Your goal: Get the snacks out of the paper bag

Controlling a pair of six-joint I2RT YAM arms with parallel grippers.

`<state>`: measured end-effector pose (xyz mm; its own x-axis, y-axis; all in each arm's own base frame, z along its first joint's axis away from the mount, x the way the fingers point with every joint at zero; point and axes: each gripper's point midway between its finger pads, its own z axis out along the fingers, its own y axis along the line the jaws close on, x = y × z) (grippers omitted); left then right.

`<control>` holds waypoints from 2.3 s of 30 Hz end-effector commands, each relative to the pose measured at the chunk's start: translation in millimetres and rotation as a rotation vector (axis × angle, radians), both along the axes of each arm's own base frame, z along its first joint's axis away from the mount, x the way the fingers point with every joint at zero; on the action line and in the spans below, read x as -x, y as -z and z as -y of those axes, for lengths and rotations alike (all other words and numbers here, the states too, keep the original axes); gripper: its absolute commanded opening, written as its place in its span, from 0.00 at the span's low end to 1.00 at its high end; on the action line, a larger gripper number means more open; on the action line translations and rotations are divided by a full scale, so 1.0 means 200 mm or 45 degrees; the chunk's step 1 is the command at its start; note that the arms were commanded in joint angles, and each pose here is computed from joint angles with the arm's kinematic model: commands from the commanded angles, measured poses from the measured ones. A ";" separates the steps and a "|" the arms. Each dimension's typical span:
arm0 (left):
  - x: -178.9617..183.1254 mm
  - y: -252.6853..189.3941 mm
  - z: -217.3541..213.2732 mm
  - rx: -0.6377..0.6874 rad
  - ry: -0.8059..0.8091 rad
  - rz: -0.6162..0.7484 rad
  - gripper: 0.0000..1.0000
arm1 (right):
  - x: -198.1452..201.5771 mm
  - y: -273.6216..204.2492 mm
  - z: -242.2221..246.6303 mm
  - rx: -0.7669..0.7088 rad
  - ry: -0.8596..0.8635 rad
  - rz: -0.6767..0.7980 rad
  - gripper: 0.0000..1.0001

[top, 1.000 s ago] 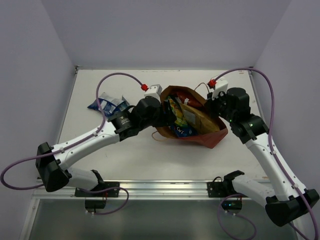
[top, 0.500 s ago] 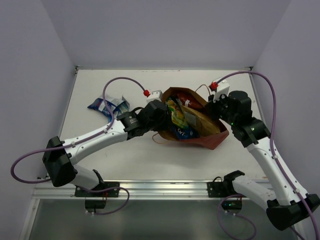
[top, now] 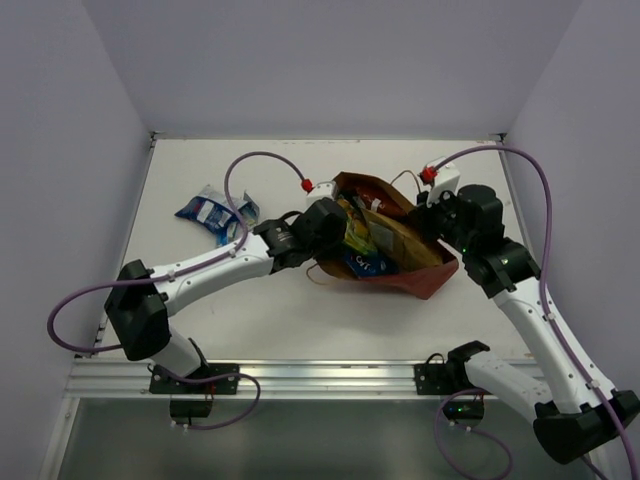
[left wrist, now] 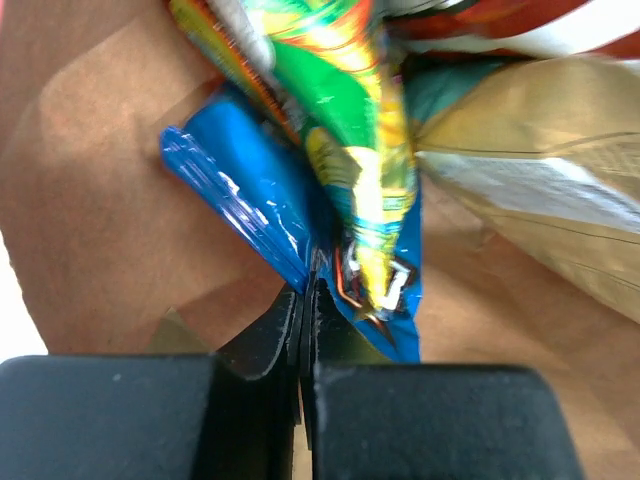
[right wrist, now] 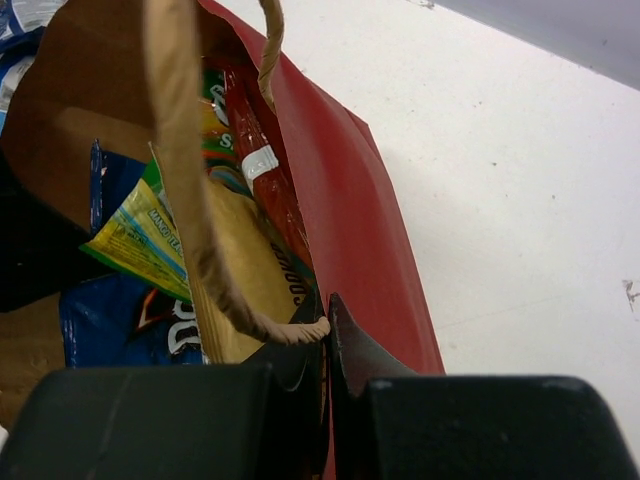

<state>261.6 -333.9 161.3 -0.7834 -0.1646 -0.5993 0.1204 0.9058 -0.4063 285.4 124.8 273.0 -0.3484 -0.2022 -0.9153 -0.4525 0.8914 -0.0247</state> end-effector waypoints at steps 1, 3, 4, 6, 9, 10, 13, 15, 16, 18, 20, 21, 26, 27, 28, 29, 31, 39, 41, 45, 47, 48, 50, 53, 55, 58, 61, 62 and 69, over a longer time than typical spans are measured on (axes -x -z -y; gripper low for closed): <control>-0.08 -0.30 0.07 0.094 0.017 0.163 0.00 | -0.02 -0.08 0.01 -0.043 0.037 0.079 0.00; -0.09 -0.54 0.04 0.137 0.033 0.258 0.00 | -0.02 -0.07 0.03 -0.038 0.056 0.081 0.00; -0.08 -0.62 0.03 0.150 0.037 0.292 0.00 | -0.02 -0.07 0.05 -0.029 0.081 0.085 0.00; -0.08 -0.92 -0.04 0.185 0.044 0.425 0.00 | -0.03 -0.07 0.06 -0.026 0.099 0.086 0.00; -0.10 -1.25 -0.18 0.199 0.018 0.575 0.00 | -0.04 -0.06 0.09 -0.003 0.153 0.092 0.00; -0.13 -1.32 -0.25 0.193 -0.012 0.610 0.00 | -0.05 -0.06 0.10 -0.002 0.161 0.092 0.00; -0.19 -1.54 -0.44 0.193 -0.092 0.740 0.00 | -0.05 -0.05 0.11 0.011 0.177 0.089 0.00; -0.19 -1.66 -0.52 0.216 -0.122 0.817 0.00 | -0.06 -0.05 0.12 0.018 0.190 0.088 0.00; -0.22 -1.69 -0.58 0.205 -0.158 0.844 0.00 | -0.06 -0.05 0.12 0.022 0.190 0.089 0.00; -0.25 -1.76 -0.66 0.177 -0.220 0.916 0.00 | -0.06 -0.05 0.12 0.022 0.195 0.085 0.00; -0.31 -1.78 -0.74 0.118 -0.283 0.963 0.00 | -0.07 -0.06 0.13 0.026 0.204 0.085 0.00; -0.36 -1.76 -0.75 0.092 -0.297 0.960 0.00 | -0.07 -0.06 0.13 0.030 0.209 0.085 0.00; -0.69 -1.62 -0.82 0.037 -0.284 0.959 0.00 | -0.10 -0.11 0.14 0.044 0.230 0.090 0.00; -0.80 -1.54 -0.79 0.027 -0.269 0.926 0.00 | -0.10 -0.14 0.14 0.041 0.234 0.104 0.00; -0.88 -1.54 -0.80 0.039 -0.277 0.940 0.00 | -0.11 -0.14 0.14 0.047 0.236 0.100 0.00; -1.00 -1.49 -0.73 0.047 -0.224 0.920 0.00 | -0.12 -0.16 0.15 0.051 0.252 0.109 0.00; -1.12 -1.48 -0.69 0.059 -0.197 0.932 0.00 | -0.14 -0.18 0.16 0.056 0.270 0.120 0.00; -1.32 -1.10 -0.56 0.170 -0.081 0.872 0.00 | -0.18 -0.31 0.18 0.086 0.292 0.185 0.00; -1.26 -1.10 -0.59 0.231 -0.111 0.956 0.00 | -0.18 -0.34 0.18 0.089 0.280 0.209 0.00; -1.13 -0.55 -0.68 0.203 -0.167 0.726 0.34 | -0.18 -0.35 0.16 0.096 0.247 0.240 0.00; -1.01 -0.27 -0.71 0.165 -0.152 0.576 0.45 | -0.18 -0.31 0.15 0.108 0.228 0.225 0.00; -0.97 -0.21 -0.71 0.152 -0.145 0.541 0.51 | -0.18 -0.30 0.15 0.107 0.218 0.220 0.00; -0.89 -0.10 -0.77 0.092 -0.162 0.478 0.81 | -0.18 -0.26 0.13 0.113 0.198 0.198 0.00; -0.82 -0.07 -0.88 -0.014 -0.233 0.408 1.00 | -0.18 -0.22 0.12 0.115 0.193 0.177 0.00; -0.75 -0.11 -0.85 0.001 -0.177 0.367 1.00 | -0.18 -0.21 0.13 0.120 0.196 0.170 0.00; -0.63 -0.38 -0.72 0.146 -0.084 0.407 1.00 | -0.19 -0.21 0.14 0.128 0.213 0.174 0.00; -0.47 -0.67 -0.54 0.182 -0.006 0.495 0.99 | -0.20 -0.22 0.15 0.133 0.229 0.186 0.00; -0.43 -0.74 -0.50 0.188 0.008 0.528 0.98 | -0.20 -0.21 0.15 0.136 0.228 0.185 0.00; -0.10 -0.82 -0.08 0.256 0.206 0.486 0.82 | -0.20 -0.24 0.14 0.123 0.226 0.214 0.00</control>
